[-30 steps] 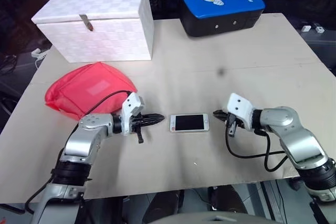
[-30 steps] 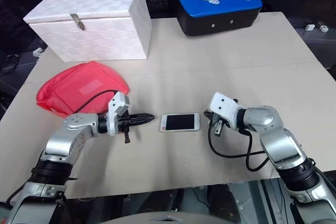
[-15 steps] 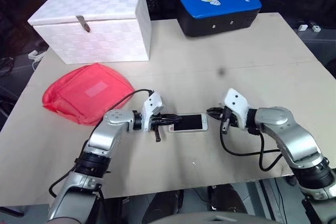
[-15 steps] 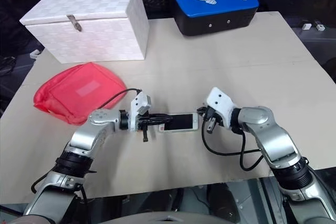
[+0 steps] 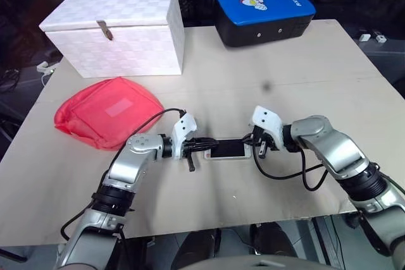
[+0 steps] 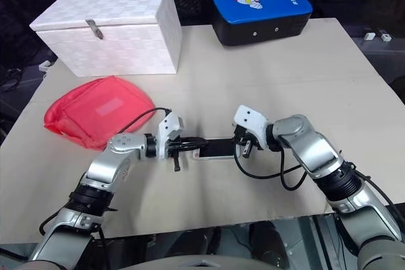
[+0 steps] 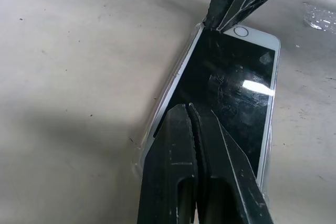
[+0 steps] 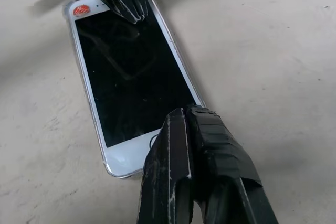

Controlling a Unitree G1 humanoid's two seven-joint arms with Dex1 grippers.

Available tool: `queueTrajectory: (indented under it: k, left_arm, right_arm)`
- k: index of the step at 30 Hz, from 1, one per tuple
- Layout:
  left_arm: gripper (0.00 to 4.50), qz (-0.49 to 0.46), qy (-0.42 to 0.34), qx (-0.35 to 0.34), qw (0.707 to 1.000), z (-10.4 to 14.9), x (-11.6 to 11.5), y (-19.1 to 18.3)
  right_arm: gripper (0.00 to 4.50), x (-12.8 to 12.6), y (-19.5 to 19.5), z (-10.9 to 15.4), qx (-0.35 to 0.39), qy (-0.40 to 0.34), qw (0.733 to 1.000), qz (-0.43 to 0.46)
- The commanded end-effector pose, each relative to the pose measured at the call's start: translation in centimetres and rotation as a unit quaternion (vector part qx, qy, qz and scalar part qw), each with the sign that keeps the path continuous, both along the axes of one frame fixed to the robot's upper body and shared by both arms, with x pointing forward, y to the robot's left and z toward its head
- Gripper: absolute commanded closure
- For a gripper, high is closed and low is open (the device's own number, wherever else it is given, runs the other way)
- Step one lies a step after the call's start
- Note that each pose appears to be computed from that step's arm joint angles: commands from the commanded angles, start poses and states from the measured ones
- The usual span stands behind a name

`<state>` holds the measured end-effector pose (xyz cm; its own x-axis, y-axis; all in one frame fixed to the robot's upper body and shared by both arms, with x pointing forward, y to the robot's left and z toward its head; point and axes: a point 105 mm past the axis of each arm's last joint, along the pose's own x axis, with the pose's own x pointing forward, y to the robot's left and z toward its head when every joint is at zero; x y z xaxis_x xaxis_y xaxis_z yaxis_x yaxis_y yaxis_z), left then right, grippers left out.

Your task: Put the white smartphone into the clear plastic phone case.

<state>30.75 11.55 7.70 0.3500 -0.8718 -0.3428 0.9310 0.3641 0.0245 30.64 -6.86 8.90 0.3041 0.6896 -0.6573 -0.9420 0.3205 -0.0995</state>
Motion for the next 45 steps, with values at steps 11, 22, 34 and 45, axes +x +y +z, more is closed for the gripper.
queueTrajectory:
  k: [11,22,34,45]
  left_arm:
    - [4.45,0.001,0.018,0.018,1.0,-1.5,-0.8,-0.2]
    - [4.45,0.0,0.018,0.018,1.0,-1.5,-0.9,-0.2]
    - [4.45,0.0,0.015,0.017,1.0,-1.4,-0.7,-0.4]
    - [4.45,0.002,0.014,0.013,1.0,-1.4,-0.8,-0.8]
  right_arm:
    - [4.5,0.6,-0.6,-4.1,-0.01,0.02,1.0,-0.008]
    - [4.5,-2.2,-0.8,2.0,0.075,-0.004,0.995,0.07]
    - [4.5,-2.7,-0.8,-2.6,-0.063,0.035,0.99,0.122]
    - [4.5,-2.5,-1.2,-5.7,-0.122,0.065,0.982,0.127]
